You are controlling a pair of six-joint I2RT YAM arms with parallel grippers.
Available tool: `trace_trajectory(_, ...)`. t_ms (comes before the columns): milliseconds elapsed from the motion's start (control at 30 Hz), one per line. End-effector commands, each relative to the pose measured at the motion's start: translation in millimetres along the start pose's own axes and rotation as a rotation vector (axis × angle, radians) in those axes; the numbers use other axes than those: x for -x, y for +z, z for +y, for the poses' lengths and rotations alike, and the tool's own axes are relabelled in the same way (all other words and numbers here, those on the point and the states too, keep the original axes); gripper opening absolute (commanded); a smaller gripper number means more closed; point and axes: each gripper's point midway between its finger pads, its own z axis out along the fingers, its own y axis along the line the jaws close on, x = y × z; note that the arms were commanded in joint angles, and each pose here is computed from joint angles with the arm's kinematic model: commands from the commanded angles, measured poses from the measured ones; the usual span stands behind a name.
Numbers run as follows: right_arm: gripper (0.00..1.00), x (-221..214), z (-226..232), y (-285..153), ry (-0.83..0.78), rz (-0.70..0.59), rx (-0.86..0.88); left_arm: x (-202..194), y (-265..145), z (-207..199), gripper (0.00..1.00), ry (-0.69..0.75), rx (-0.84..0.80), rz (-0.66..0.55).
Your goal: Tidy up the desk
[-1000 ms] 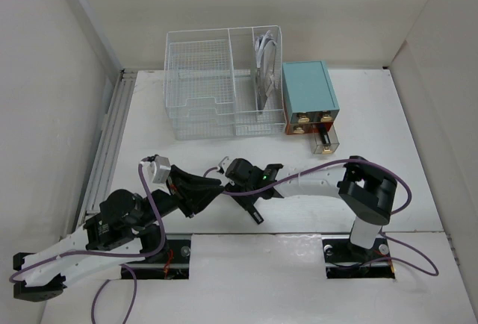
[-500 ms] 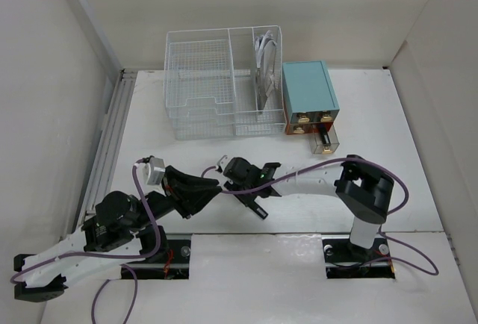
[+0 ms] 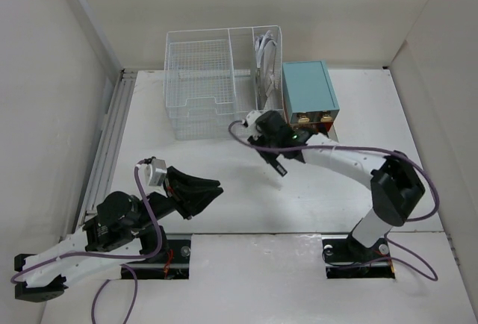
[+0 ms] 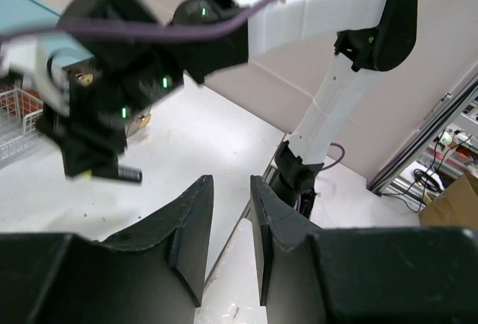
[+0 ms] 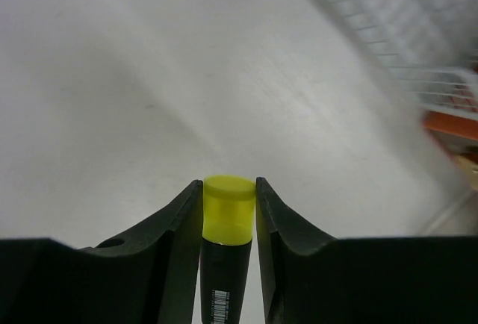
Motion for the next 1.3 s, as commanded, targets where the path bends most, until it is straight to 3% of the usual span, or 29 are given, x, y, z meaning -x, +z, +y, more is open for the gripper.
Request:
trace_trajectory(0, 0.00, 35.6, -37.9, -33.3, -0.037, -0.113, 0.032, 11.9, 1.4, -8.2, 0.24, 0.010, -0.038, -0.045)
trace_trajectory(67, 0.00, 31.1, -67.2, -42.1, -0.070, -0.124, 0.041, 9.7, 3.0, -7.5, 0.24, 0.011, -0.035, -0.037)
trace_trajectory(200, 0.00, 37.8, -106.2, -75.8, -0.125, -0.274, 0.119, 9.7, 3.0, -7.5, 0.24, 0.011, -0.035, -0.037)
trace_trajectory(433, 0.00, 28.0, -150.3, -91.8, -0.229, -0.328, 0.183, 7.6, 4.6, -6.7, 0.24, 0.012, -0.031, -0.028)
trace_trajectory(600, 0.00, -1.5, -158.2, -84.2, -0.255, -0.289, 0.330, 1.3, 6.6, -4.2, 0.25, 0.013, -0.024, -0.011)
trace_trajectory(767, 0.00, -12.4, -169.0, -77.4, -0.360, -0.314, 0.361, 1.3, 6.6, -4.2, 0.25, 0.013, -0.024, -0.011)
trace_trajectory(1267, 0.00, -39.3, -189.7, -64.0, -0.413, -0.338, 0.437, 1.3, 6.6, -4.2, 0.26, 0.013, -0.024, -0.011)
